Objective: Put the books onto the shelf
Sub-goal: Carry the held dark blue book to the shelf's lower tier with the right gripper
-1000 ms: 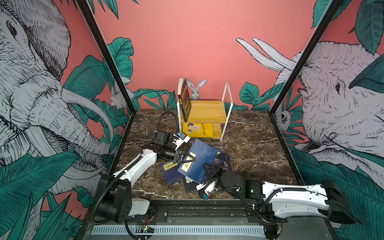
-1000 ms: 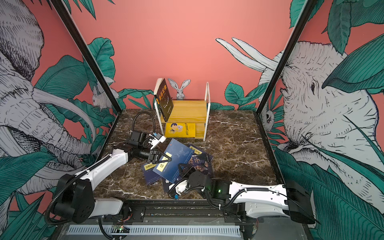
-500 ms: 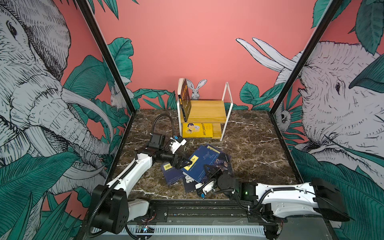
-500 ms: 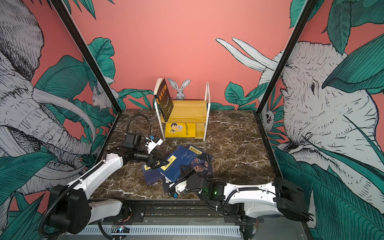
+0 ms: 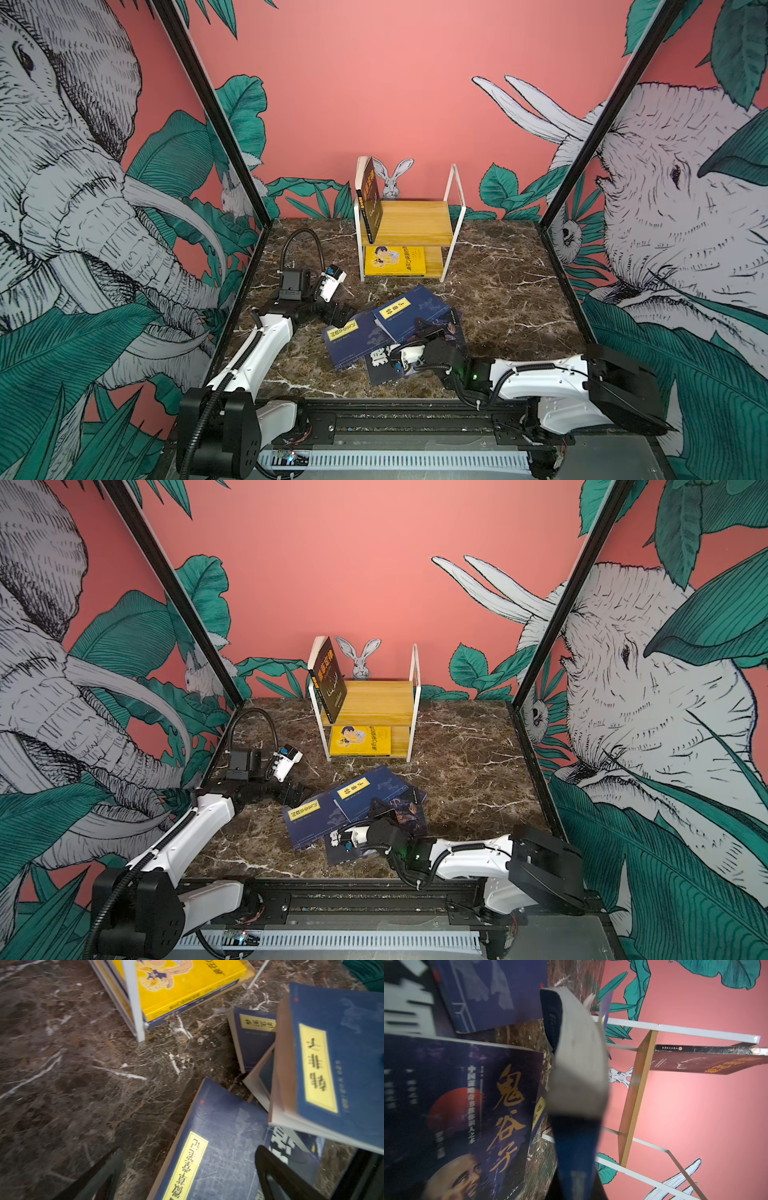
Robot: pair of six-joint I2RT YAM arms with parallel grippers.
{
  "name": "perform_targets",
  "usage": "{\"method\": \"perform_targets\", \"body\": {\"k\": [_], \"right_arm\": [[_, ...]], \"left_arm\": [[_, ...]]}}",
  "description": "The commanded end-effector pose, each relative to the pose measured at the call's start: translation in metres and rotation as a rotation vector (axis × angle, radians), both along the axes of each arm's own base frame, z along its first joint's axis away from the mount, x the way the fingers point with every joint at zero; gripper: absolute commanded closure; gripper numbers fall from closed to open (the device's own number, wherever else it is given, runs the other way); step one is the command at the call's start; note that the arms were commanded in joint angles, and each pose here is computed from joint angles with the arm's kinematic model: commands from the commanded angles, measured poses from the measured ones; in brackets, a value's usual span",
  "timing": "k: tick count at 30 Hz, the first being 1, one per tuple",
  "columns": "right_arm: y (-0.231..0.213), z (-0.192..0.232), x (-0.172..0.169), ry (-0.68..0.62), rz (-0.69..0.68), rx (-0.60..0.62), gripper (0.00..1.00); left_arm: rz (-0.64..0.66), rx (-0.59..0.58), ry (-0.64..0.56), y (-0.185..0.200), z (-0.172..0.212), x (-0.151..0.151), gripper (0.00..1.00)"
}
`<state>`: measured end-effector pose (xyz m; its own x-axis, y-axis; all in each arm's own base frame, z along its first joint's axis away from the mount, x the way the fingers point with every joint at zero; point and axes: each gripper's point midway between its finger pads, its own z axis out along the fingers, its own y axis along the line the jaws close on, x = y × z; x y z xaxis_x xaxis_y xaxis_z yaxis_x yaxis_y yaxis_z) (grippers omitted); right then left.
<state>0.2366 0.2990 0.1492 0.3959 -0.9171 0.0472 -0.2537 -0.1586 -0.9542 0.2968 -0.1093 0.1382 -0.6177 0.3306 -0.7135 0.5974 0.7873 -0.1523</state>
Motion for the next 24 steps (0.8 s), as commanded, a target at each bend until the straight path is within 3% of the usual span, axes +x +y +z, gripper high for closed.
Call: {"method": "perform_targets", "body": {"k": [1, 7, 15, 24], "right_arm": [[0.008, 0.043, 0.025, -0.074, -0.093, 0.209, 1.00], [0.027, 0.048, 0.061, -0.116, -0.170, 0.235, 1.00], [0.049, 0.039, 0.113, -0.177, -0.264, 0.202, 1.00], [0.038, 0.035, 0.160, -0.177, -0.388, 0.211, 1.00]], "left_arm": [[0.097, 0.040, -0.070, 0.023, 0.006, 0.013, 0.01], [0.185, 0.070, -0.093, 0.045, 0.012, 0.018, 0.01], [0.165, 0.037, -0.099, 0.040, 0.015, 0.015, 0.01], [0.134, 0.023, -0.108, 0.035, 0.014, 0.012, 0.01]]}}
